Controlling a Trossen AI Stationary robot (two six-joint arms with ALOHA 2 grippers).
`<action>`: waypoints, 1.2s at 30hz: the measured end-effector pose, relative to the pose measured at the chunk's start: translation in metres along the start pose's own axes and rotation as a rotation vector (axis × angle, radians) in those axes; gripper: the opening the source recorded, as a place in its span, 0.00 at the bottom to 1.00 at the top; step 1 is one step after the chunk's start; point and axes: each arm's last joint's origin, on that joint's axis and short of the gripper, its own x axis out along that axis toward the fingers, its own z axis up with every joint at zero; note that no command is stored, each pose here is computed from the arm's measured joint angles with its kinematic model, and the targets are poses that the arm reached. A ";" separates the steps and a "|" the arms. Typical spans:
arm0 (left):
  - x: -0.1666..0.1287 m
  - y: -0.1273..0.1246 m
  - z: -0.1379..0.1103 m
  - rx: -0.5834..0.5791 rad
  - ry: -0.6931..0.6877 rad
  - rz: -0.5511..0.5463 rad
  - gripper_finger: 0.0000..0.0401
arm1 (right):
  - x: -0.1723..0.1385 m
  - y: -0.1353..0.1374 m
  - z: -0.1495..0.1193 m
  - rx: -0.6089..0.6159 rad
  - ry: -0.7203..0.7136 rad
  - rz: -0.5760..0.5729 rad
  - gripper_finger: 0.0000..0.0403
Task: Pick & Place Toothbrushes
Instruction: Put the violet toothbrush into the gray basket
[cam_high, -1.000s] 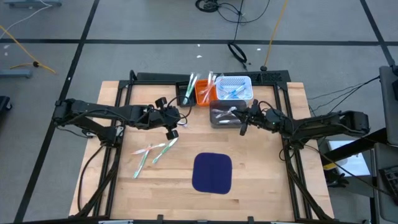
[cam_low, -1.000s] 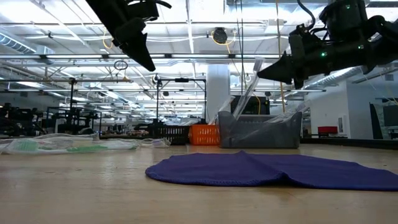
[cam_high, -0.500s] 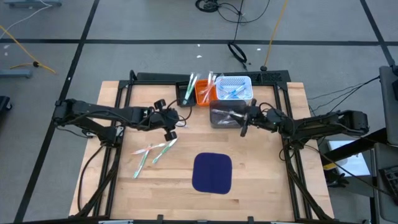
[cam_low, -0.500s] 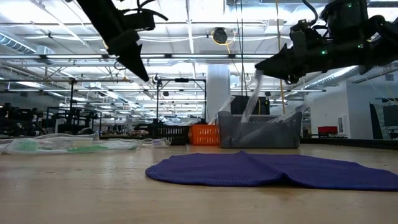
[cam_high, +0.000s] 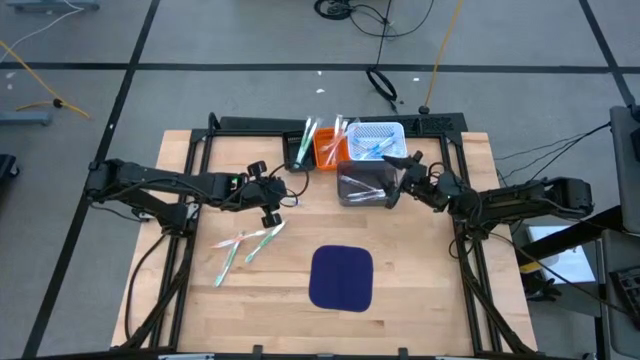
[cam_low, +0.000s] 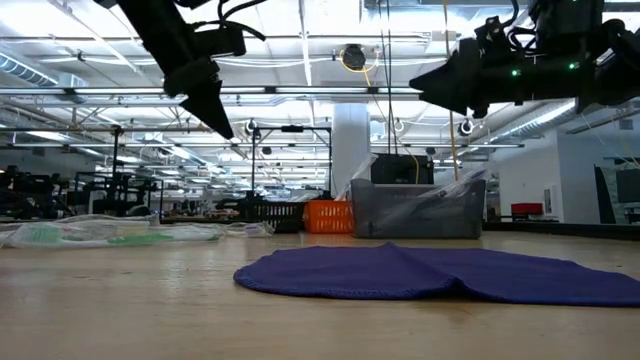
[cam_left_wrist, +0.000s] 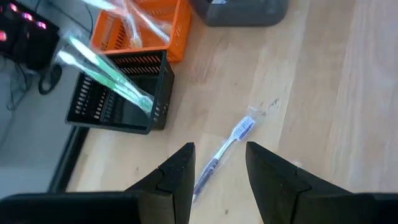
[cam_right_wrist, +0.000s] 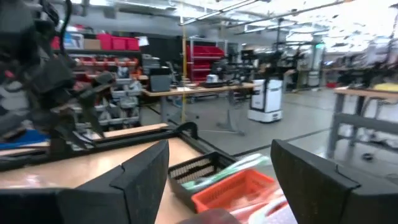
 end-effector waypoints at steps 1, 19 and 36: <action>0.001 0.000 0.000 0.029 0.003 0.000 0.36 | 0.000 0.001 0.000 0.017 0.001 0.022 0.68; 0.083 0.017 -0.048 0.151 0.249 -0.148 0.36 | -0.001 0.007 -0.003 0.089 0.037 0.223 0.63; 0.123 0.028 -0.065 0.118 0.366 -0.201 0.31 | -0.001 0.007 -0.007 0.083 0.081 0.221 0.63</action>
